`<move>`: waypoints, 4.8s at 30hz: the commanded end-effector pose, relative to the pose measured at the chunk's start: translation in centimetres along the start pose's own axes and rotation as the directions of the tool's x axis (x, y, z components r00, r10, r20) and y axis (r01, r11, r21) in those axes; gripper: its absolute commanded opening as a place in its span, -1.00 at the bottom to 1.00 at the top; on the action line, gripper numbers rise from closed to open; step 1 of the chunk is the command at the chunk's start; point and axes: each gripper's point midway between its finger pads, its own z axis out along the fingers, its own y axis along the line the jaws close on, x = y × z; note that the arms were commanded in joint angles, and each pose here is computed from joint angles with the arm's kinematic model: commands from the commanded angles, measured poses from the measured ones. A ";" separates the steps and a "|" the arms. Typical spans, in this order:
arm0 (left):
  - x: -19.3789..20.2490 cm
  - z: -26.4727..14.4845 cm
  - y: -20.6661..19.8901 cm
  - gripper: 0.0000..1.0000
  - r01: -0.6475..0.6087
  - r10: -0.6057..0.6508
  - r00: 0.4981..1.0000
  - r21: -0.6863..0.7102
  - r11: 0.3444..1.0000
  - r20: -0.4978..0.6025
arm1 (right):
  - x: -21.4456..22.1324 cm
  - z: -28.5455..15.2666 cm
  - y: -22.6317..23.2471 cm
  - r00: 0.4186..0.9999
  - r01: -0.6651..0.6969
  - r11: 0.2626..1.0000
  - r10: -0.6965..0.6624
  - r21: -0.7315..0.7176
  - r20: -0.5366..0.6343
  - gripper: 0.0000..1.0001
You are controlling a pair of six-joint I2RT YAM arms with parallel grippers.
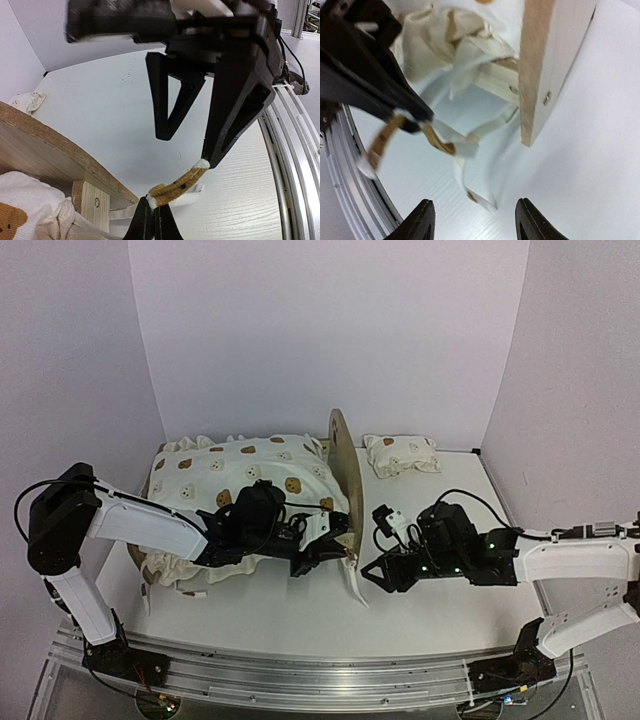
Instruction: Set up the pet bed
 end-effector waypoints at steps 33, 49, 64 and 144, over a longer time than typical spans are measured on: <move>-6.9 -6.1 8.5 -1.00 0.306 -0.297 0.949 -0.080 0.949 0.106 | 10.3 7.8 -10.4 0.899 -0.419 0.862 0.438 0.285 -0.004 -1.00; -1.8 -8.5 13.4 -1.00 0.695 -0.682 0.718 -0.106 0.711 0.135 | 2.6 6.9 -1.3 0.974 -0.212 0.975 0.205 -0.064 -0.101 -1.00; -0.4 -7.1 12.5 -0.67 0.677 -0.670 0.733 -0.041 0.734 0.119 | -2.6 6.5 3.3 0.996 -0.081 0.979 0.075 -0.187 -0.040 -1.00; 0.0 -19.5 6.3 0.84 -0.179 0.016 0.897 -0.330 0.927 -0.441 | -7.6 -2.3 -4.7 0.985 -0.174 0.960 0.173 0.218 0.025 0.03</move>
